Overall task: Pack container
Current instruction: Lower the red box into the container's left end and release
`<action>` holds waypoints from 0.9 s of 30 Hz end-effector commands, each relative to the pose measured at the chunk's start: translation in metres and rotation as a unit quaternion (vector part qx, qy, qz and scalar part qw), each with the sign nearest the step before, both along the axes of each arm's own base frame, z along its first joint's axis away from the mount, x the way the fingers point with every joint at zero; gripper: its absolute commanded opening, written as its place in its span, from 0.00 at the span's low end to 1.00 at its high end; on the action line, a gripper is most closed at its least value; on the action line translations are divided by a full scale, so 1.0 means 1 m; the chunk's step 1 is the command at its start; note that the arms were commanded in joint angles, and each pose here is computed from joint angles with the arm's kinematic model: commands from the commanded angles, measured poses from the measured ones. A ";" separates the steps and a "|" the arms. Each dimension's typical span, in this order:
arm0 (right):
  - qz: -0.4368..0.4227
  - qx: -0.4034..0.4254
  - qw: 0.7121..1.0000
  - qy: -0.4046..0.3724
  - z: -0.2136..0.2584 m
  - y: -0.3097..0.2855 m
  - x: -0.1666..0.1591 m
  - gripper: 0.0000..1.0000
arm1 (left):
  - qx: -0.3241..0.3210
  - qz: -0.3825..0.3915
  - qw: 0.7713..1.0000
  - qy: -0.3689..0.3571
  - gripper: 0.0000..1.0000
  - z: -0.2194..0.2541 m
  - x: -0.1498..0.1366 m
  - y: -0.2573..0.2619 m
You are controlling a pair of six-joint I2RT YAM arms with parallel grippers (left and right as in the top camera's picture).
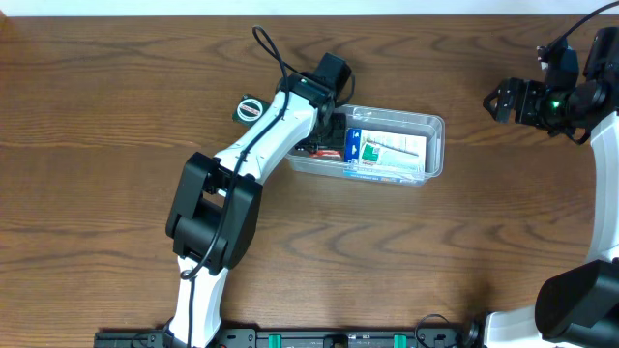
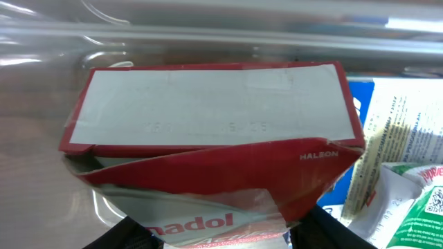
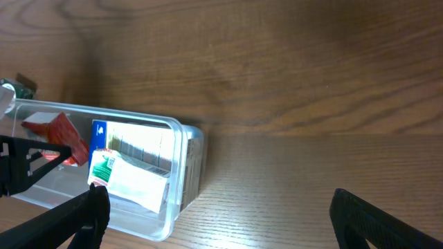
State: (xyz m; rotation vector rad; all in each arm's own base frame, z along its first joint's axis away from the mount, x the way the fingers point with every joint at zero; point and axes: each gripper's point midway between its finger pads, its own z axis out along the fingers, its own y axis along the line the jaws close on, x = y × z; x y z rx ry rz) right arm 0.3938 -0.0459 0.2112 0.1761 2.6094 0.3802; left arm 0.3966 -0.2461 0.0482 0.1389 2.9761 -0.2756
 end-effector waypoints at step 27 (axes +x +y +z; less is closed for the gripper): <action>-0.003 0.000 1.000 -0.011 0.009 -0.001 0.000 0.99 | -0.005 -0.012 1.000 -0.015 0.66 0.004 -0.001 -0.015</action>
